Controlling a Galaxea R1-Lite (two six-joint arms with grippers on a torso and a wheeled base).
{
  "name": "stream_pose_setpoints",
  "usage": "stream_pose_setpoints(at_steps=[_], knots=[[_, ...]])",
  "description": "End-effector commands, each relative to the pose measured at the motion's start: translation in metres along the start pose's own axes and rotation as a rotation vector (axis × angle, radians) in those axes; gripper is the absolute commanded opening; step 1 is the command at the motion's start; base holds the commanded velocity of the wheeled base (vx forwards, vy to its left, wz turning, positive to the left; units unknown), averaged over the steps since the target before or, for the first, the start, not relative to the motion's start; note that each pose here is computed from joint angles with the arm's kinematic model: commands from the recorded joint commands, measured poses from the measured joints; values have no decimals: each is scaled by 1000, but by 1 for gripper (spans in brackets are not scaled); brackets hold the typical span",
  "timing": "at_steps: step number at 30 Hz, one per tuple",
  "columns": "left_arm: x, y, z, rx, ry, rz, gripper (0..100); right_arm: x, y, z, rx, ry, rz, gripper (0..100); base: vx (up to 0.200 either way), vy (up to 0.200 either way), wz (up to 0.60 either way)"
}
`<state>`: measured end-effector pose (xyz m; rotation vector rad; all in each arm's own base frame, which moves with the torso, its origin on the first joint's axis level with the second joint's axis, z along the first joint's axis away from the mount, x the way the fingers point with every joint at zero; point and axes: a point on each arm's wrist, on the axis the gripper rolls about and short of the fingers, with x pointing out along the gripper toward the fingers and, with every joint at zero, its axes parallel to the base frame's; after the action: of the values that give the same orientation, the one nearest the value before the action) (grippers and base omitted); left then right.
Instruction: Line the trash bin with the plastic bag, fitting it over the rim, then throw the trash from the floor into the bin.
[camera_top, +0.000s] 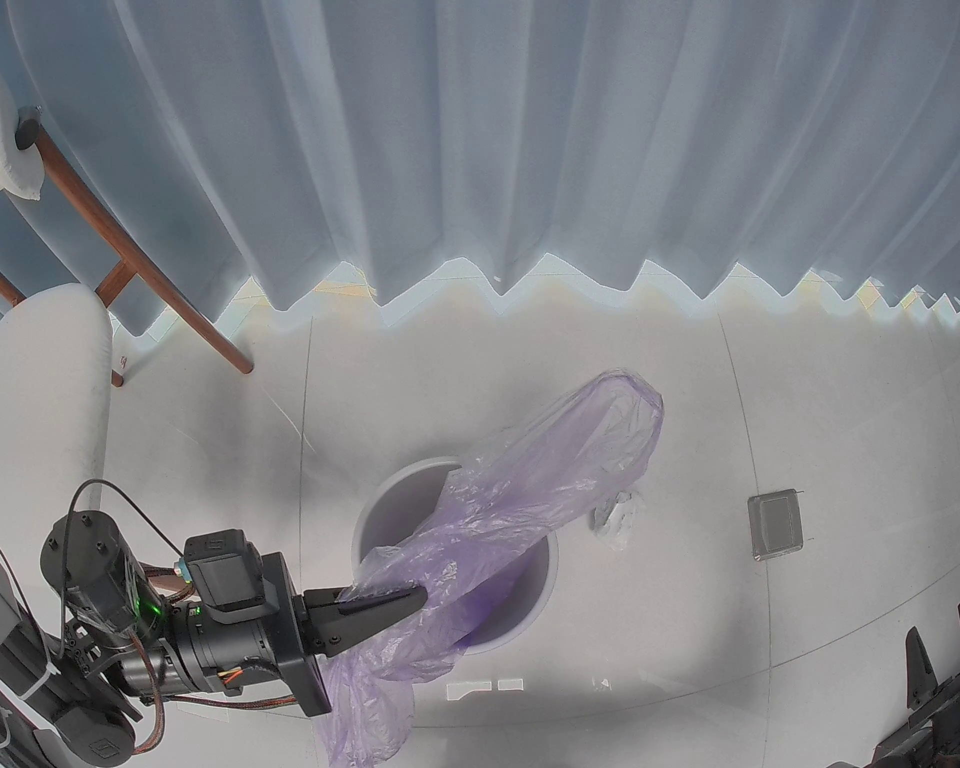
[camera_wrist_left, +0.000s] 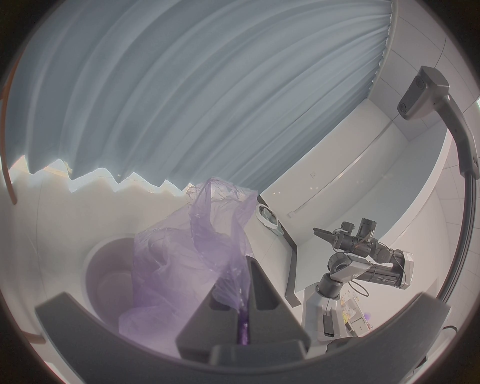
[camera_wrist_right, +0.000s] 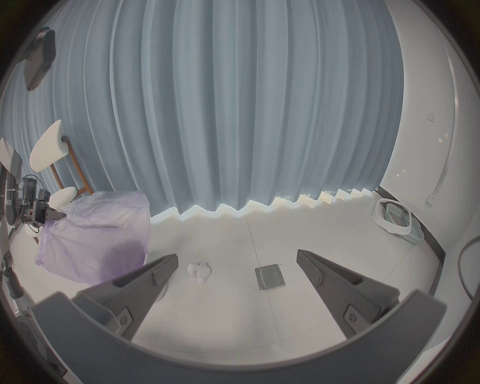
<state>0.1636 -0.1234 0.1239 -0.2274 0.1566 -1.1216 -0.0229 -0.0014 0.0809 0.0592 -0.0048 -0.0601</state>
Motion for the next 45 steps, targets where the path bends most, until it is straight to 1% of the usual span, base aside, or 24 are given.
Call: stream_pose_setpoints(at_steps=[1, 10, 13, 14, 20, 24, 25, 27, 30, 33, 34, 36, 37, 38, 39, 40, 41, 42, 45], knots=[[-1, 0, -2, 0, 7, 1, 0, 0, 0, -1, 1, -34, 2, 100, 0, 0, 0], [-1, 0, -2, 6, 7, -1, 0, 0, 0, -1, 14, -40, 6, 100, 0, 0, 0], [-1, -1, -2, 5, 9, -2, 0, 0, 0, 3, 25, -82, 20, 100, 0, 0, 0], [0, -1, -2, 5, 10, -5, 0, -1, 1, 6, 31, -112, 22, 100, 0, 0, 0], [0, -1, -3, 4, 15, -3, 0, 0, 1, 4, 36, -88, 30, 100, 0, 0, 0], [0, -1, -3, 4, 14, -4, 0, -1, 2, 5, 38, -91, 81, 100, 0, 0, 0], [0, -1, -3, 4, 14, -4, 0, -1, 3, 6, 64, -93, 115, 100, 0, 0, 0], [0, -1, -3, 5, 12, -3, 0, -2, 4, 8, 147, -89, 187, 100, 0, 0, 0], [0, -1, -3, 5, 12, -3, 0, -7, 7, 20, 244, -93, 295, 100, 0, 0, 0], [0, -1, -3, 5, 12, -3, 0, -10, 9, 27, 277, -66, 372, 100, 0, 0, 0], [0, -1, -3, 5, 12, -3, 0, -10, 9, 29, 278, -58, 394, 100, 0, 0, 0], [0, 0, -4, 4, 16, -2, 0, -12, 11, 34, 280, -26, 467, 100, 0, 0, 0], [0, 0, -4, 4, 16, -2, 0, -12, 11, 34, 280, -26, 467, 100, 0, 0, 0], [1, 0, -4, 3, 18, -1, 0, -14, 13, 39, 306, 0, 574, 100, 0, 0, 0], [1, 1, -5, 2, 22, 0, 0, -16, 15, 41, 335, 19, 634, 100, 0, 0, 0], [1, 1, -5, 2, 22, 0, 0, -17, 15, 42, 347, 25, 659, 100, 0, 0, 0], [2, 1, -5, 5, 23, -2, 0, -20, 17, 45, 388, 53, 746, 100, 0, 0, 0], [2, 0, -5, 12, 22, -3, 0, -22, 18, 48, 411, 73, 805, 100, 0, 0, 0], [2, 0, -5, 31, 23, -3, 0, -26, 20, 54, 476, 160, 945, 100, 0, 0, 0]])
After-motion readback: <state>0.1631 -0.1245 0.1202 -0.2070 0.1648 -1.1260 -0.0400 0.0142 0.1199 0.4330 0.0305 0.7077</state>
